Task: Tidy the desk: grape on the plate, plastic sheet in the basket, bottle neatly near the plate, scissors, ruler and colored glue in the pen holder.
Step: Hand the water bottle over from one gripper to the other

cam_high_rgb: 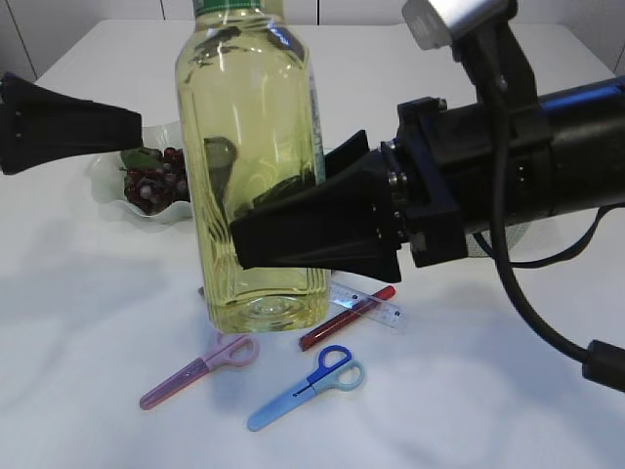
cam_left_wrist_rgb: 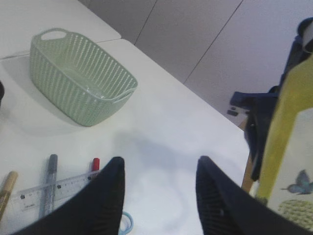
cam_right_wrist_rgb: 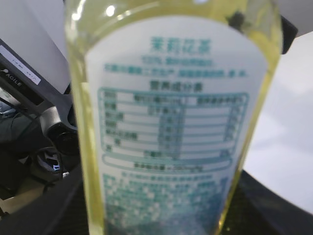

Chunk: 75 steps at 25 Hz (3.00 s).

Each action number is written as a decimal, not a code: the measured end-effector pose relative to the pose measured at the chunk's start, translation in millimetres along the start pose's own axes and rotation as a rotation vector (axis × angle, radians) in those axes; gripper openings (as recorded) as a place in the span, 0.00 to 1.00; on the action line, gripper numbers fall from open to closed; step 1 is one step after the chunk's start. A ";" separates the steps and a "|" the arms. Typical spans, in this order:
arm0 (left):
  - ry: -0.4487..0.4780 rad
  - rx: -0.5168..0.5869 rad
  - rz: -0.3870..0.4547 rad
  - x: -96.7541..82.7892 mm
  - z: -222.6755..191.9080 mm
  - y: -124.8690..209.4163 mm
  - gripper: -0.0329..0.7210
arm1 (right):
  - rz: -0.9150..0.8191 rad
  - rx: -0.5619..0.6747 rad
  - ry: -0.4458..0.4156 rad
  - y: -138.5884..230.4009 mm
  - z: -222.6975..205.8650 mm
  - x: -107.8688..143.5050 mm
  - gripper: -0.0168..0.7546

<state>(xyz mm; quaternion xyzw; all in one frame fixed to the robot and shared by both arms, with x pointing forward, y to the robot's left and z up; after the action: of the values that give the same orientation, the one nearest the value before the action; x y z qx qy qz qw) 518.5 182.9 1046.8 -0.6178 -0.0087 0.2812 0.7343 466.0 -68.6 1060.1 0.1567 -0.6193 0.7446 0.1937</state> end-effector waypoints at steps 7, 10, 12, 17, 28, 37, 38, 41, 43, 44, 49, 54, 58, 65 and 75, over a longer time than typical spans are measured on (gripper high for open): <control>0.002 -0.080 -0.085 -44.4 19.1 -31.3 0.50 | 0.005 -0.004 0.000 -0.5 0.0 0.0 0.69; 0.009 -0.108 -0.124 -64.2 28.0 -40.8 0.50 | 0.005 -0.004 0.000 -0.5 0.0 0.0 0.69; 0.015 -0.119 -0.129 -73.6 31.6 -44.4 0.50 | 0.004 -0.006 0.000 -0.8 0.0 0.0 0.69; 0.079 -0.138 -0.109 -93.0 25.1 -40.1 0.46 | 0.008 -0.011 0.000 -1.5 0.0 0.1 0.69; 0.133 -0.137 -0.098 -101.4 16.6 -38.9 0.43 | 0.019 -0.018 -0.001 -2.5 0.0 0.1 0.69; 0.129 -0.117 -0.032 -100.2 16.1 -36.9 0.47 | 0.017 -0.024 -0.001 -3.4 0.1 0.1 0.69; 0.121 -0.118 -0.030 -99.1 16.0 -37.1 0.52 | 0.017 -0.024 -0.001 -3.4 0.1 0.1 0.69; 0.113 -0.118 -0.010 -97.6 15.8 -37.2 0.76 | 0.017 -0.024 -0.001 -3.4 0.1 0.1 0.69; 0.116 -0.111 0.024 -95.1 13.8 -35.8 0.89 | 0.017 -0.024 -0.001 -3.4 0.1 0.1 0.69; 0.120 -0.103 0.041 -93.0 11.4 -34.2 0.90 | 0.017 -0.024 -0.001 -3.4 0.1 0.1 0.69; 0.192 -0.036 0.118 -90.1 -12.8 -19.8 0.89 | 0.017 -0.024 -0.001 -3.4 0.1 0.1 0.69; 0.233 -0.006 0.122 -93.2 -31.0 -11.2 0.89 | 0.017 -0.024 -0.001 -3.4 0.1 0.1 0.69; 0.222 -0.002 0.103 -89.4 -36.0 -8.5 0.88 | 0.011 -0.025 0.001 -3.5 0.1 -0.2 0.69; 0.239 -0.003 0.037 -82.7 -43.3 -9.1 0.86 | -0.027 -0.026 0.015 -3.7 0.5 -2.4 0.69; 0.295 -0.027 0.030 -77.3 -51.9 -6.1 0.81 | -0.040 -0.015 0.028 -2.0 0.9 -4.4 0.69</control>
<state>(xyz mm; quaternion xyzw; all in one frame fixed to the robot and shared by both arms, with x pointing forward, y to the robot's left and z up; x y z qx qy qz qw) 474.7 102.8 1065.9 -0.6623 0.1049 0.1982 0.7149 470.7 -69.6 1059.9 0.1572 -0.6187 0.7381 0.2184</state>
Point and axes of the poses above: a point on each arm's last joint axis where the gripper is mounted, z pointing back along that axis away from the gripper, x along the wrist's bending axis when the last joint is at zero, y = z × x, the point moved 5 cm from there along -z, pointing out along that axis toward the gripper, and after that the axes turned 10 degrees about -z, right-handed, at the moved point
